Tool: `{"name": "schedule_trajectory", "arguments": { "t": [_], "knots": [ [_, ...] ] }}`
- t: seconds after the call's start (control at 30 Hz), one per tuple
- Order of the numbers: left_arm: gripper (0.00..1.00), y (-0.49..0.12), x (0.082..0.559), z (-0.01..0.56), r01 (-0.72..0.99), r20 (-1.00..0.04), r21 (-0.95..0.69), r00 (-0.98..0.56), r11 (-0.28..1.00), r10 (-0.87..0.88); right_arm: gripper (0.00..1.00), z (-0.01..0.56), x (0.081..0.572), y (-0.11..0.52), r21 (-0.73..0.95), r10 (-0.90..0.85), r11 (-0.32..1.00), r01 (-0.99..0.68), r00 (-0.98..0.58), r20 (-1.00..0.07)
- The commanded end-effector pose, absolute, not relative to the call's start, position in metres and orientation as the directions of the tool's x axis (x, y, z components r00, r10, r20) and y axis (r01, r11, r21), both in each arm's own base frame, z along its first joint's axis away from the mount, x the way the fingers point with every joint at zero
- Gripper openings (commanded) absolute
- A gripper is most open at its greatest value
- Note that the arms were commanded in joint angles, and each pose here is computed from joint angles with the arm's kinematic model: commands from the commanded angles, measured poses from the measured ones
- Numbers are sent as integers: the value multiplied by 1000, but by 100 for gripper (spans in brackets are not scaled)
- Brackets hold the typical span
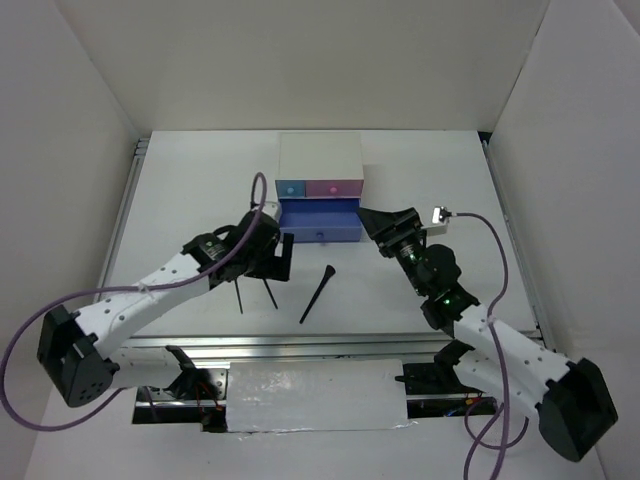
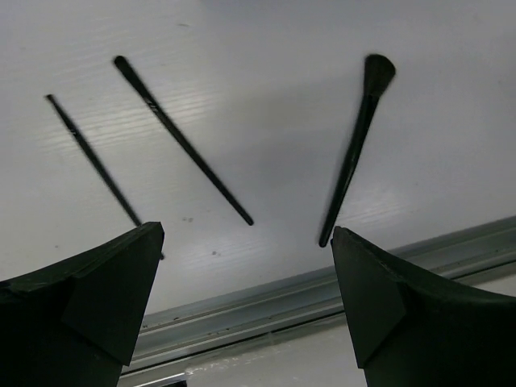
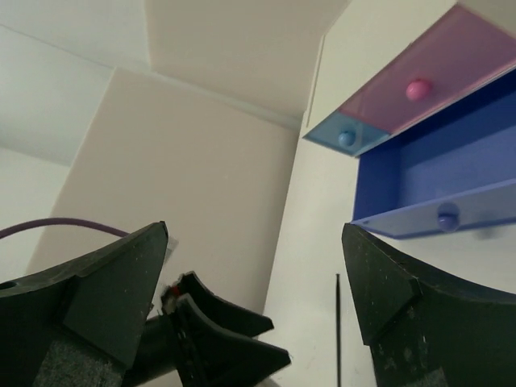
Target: Organize the makeup
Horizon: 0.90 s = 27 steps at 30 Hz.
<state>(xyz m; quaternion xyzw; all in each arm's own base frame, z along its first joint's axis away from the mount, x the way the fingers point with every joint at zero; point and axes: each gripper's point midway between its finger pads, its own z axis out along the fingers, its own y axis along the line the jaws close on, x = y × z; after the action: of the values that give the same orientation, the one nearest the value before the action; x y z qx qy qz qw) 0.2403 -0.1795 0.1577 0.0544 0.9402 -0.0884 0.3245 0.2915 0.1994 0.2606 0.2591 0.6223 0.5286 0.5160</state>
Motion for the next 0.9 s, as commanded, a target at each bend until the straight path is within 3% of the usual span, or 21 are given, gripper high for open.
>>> {"name": "schedule_trajectory", "arguments": {
  "t": [0.0, 0.2, 0.43, 0.6, 0.73, 0.8, 0.83, 0.87],
  "knots": [
    [99, -246, 247, 155, 267, -624, -216, -778, 939, 77, 97, 255, 283, 168, 868, 832, 473, -149, -248, -496],
    [98, -286, 256, 102, 325, -552, -27, -793, 945, 257, 99, 268, 258, 155, 844, 803, 507, -178, -259, -537],
    [87, -305, 260, 59, 369, -491, -6, -810, 929, 319, 99, 272, 242, 150, 833, 791, 510, -215, -263, -553],
    [74, -307, 254, 26, 380, -434, 12, -832, 925, 347, 98, 274, 241, 150, 822, 780, 523, -227, -261, -568],
    [48, -303, 246, 14, 381, -414, 26, -837, 924, 357, 98, 273, 242, 151, 820, 777, 525, -226, -266, -571],
    [41, -299, 243, 8, 380, -403, 36, -841, 924, 362, 98, 273, 242, 151, 821, 778, 523, -230, -264, -570],
    [29, -297, 241, 6, 382, -396, 41, -842, 923, 366, 98, 273, 242, 151, 821, 778, 523, -230, -264, -570],
    [24, -296, 240, 3, 382, -387, 46, -845, 923, 369, 98, 275, 241, 150, 821, 781, 520, -234, -260, -568]
  ]
}}
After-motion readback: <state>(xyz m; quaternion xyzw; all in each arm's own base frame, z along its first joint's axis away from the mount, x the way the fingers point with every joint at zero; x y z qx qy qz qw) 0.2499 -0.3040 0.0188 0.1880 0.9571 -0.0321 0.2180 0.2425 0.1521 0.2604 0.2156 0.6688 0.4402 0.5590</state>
